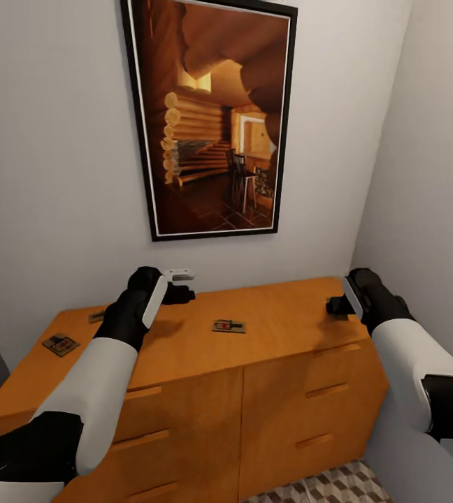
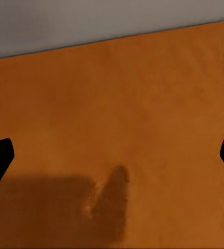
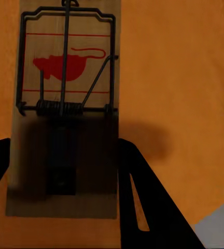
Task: Take the four mousetraps from the cabinet in the bathroom and place them on the bathroom floor. Make sure all four end up on the same floor surface, and ensure that at least two of them are either under or directly next to the same bathroom sink.
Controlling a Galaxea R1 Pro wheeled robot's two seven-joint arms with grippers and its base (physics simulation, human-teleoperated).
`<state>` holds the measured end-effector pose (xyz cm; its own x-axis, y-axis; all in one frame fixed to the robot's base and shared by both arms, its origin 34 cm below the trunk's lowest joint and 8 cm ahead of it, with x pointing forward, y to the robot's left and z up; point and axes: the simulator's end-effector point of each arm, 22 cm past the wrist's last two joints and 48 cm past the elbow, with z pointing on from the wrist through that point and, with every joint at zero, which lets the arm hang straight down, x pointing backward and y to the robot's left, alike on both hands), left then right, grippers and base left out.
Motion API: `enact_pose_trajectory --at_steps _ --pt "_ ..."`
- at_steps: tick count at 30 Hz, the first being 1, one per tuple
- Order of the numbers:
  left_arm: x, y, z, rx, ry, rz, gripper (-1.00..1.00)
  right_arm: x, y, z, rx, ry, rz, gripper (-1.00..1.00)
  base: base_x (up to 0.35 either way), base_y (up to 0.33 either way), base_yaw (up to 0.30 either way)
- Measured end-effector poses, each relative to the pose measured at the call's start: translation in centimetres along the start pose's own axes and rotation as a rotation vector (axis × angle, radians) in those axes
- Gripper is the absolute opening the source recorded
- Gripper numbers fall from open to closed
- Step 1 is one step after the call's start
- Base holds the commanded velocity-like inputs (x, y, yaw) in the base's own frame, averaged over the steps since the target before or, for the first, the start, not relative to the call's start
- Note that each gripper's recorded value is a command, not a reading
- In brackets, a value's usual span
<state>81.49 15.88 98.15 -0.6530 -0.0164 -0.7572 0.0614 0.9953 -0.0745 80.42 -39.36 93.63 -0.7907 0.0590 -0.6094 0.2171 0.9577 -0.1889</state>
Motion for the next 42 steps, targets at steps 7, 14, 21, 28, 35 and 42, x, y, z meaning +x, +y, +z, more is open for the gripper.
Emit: enact_pose_trajectory --at_steps 7,14,21,28,35,42 --pt "0.0 0.7 0.0 -0.010 -0.001 -0.002 1.00 -1.3 -0.5 -0.8 -0.004 -0.036 0.024 -1.00 0.000 0.000 -0.085" --pt "-0.1 0.9 0.0 -0.015 -0.002 0.001 1.00 -3.6 -0.9 -2.5 -0.003 -0.104 0.039 -1.00 0.000 0.000 -0.013" --pt "0.0 0.8 0.0 -0.013 -0.001 0.000 1.00 -4.1 -1.0 -3.0 -0.004 -0.122 0.042 -1.00 0.000 0.108 -0.002" --pt "0.0 0.8 0.0 -0.012 -0.001 0.000 1.00 -4.3 -0.9 -3.1 -0.008 -0.126 0.046 -1.00 0.000 0.189 0.000" --pt "0.0 1.3 0.1 -0.019 0.001 -0.002 1.00 -4.3 -0.8 -3.1 -0.018 -0.127 0.056 -1.00 0.000 0.265 0.000" --pt "-0.2 3.5 0.0 -0.048 -0.004 -0.007 1.00 -4.3 -0.8 -3.1 -0.024 -0.126 0.062 -1.00 0.004 0.292 0.000"
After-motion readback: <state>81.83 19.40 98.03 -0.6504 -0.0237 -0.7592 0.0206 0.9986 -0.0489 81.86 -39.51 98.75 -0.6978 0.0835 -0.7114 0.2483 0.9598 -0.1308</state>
